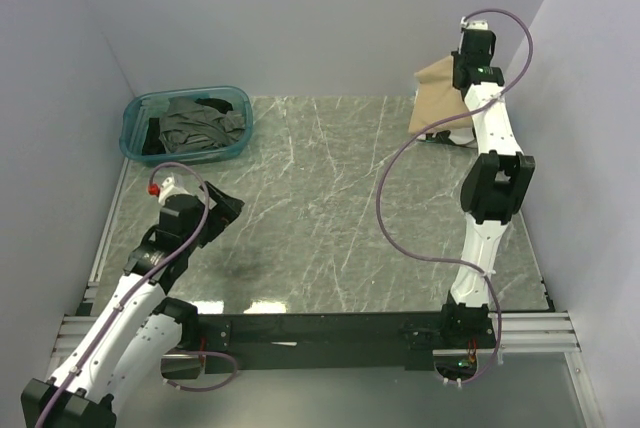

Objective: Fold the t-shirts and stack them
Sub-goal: Neatly place the folded tshirt to the corner

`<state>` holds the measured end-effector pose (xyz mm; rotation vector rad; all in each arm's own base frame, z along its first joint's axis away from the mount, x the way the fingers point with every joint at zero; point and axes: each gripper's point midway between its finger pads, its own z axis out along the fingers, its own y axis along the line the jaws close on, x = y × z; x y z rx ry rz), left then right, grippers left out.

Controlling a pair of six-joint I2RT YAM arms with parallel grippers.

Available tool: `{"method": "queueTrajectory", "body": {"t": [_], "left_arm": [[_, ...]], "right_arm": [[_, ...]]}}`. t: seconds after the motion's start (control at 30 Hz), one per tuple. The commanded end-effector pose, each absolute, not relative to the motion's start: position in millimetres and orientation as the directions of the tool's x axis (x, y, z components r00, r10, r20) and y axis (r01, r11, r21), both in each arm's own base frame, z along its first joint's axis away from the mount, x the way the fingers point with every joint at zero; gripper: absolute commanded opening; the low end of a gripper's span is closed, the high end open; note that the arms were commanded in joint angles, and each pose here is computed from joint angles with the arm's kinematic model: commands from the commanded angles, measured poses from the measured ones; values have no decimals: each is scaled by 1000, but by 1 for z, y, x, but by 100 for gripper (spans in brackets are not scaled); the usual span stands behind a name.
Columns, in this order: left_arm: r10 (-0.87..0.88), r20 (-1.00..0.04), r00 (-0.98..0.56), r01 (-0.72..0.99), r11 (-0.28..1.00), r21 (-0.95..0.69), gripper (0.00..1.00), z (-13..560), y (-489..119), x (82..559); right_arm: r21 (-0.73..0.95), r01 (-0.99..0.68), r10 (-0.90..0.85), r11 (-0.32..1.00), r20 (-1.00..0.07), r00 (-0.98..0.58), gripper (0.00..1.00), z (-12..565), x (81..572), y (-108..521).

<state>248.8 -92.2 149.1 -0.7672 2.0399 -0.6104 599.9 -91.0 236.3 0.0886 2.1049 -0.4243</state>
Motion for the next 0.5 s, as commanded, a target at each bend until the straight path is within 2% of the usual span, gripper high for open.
{"method": "queueTrajectory", "body": {"t": [0.0, 0.47], "left_arm": [[-705, -574, -417, -237, 694, -680, 99, 176, -95, 260], [-700, -575, -424, -265, 703, -660, 99, 174, -94, 265]], "right_arm": [[-249, 277, -109, 928, -892, -438, 0, 266, 620, -105], [-208, 314, -61, 926, -905, -422, 0, 207, 655, -153]]}}
